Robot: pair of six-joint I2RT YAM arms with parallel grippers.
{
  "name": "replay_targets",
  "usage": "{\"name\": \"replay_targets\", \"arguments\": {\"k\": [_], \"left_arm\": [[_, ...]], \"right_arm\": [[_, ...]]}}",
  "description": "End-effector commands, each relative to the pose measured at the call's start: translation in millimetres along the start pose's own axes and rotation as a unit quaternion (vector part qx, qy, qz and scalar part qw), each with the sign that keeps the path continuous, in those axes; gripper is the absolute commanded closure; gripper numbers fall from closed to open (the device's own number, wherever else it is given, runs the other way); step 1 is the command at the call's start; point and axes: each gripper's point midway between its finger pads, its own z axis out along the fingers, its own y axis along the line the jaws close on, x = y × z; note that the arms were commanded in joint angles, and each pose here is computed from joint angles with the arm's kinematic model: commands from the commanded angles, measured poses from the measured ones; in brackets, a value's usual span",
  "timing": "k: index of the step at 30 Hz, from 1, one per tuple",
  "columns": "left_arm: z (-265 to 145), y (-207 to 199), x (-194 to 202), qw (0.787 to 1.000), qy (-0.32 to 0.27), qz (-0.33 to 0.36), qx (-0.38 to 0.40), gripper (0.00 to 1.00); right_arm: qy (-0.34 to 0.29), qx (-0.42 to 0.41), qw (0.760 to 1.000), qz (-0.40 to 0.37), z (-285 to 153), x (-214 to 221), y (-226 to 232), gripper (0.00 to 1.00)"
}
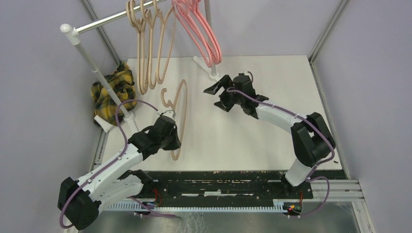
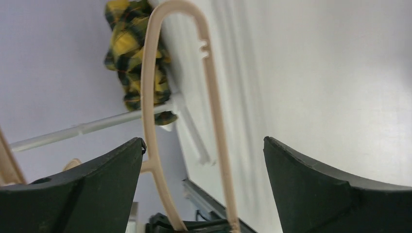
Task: Organize the hangers
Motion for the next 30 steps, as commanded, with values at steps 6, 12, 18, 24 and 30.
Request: {"name": "replay_targets", "arguments": {"k": [6, 12, 18, 24, 30], "left_arm": [[-19, 35, -11, 0.99, -0.044, -0.082, -0.105, 0.97], [-56, 64, -23, 0.975, -0.07, -0.088, -0.19, 0.97], [-84, 75, -30, 0.965, -0.082, -0.101, -0.227, 0.97], [-105, 86, -26, 0.958, -0.079, -0.111, -0.252, 0.97], [-84, 69, 2, 0.972, -0.037, -0.134, -0.188, 0.97]], "right_arm": [[-0.053, 0.097, 0.978, -0.178, -58, -27, -25, 0.0], [-0.082, 0.12, 0.962, -0.231, -88, -37, -30, 0.0], [-0.086, 0.119, 0.96, -0.24, -105, -35, -36, 0.0], [-0.083, 0.113, 0.961, -0.238, -117, -33, -44, 0.0], [-0.095, 0.108, 0.961, -0.235, -129, -38, -45, 0.0]]}}
